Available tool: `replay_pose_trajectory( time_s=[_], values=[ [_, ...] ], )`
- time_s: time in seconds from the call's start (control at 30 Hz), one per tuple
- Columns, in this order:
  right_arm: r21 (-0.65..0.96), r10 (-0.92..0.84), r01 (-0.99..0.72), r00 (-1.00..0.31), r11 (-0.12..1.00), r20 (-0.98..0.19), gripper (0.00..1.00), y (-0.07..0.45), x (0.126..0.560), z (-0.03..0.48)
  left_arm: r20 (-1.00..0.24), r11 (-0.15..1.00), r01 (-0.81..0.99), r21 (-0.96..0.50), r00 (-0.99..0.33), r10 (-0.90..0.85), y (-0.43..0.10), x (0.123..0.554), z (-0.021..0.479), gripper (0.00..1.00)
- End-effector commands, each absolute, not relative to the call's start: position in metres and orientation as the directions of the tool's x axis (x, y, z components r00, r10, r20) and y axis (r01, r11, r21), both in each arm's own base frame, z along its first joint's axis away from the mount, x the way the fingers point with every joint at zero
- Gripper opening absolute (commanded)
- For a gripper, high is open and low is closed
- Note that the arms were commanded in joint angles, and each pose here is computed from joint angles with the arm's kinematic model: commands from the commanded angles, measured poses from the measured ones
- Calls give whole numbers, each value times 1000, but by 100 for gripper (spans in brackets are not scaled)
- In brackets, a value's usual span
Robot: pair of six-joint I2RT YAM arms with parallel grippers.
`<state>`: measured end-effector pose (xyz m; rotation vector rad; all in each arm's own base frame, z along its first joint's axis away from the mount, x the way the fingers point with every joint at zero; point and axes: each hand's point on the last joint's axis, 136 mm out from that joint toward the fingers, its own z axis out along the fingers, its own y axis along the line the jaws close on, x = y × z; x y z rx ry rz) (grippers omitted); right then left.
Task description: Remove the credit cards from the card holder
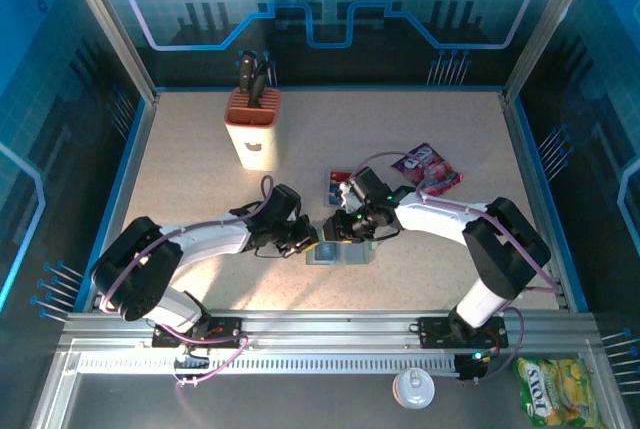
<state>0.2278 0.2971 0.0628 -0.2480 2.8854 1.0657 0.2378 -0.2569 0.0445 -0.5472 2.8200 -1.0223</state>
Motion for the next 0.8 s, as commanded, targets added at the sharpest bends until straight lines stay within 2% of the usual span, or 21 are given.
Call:
replay_pose_trajectory(
  time_s=[0.0, 0.77],
  values=[
    [654, -145, -164, -986, 738, -84, 37, 303, 222, 58, 29, 730, -295, -616, -935, -353, -254, 242, 41, 8],
    [642, -147, -147, -988, 753, -54, 38, 302, 221, 40, 52, 765, -320, -558, -934, -353, -244, 237, 22, 3]
  ],
)
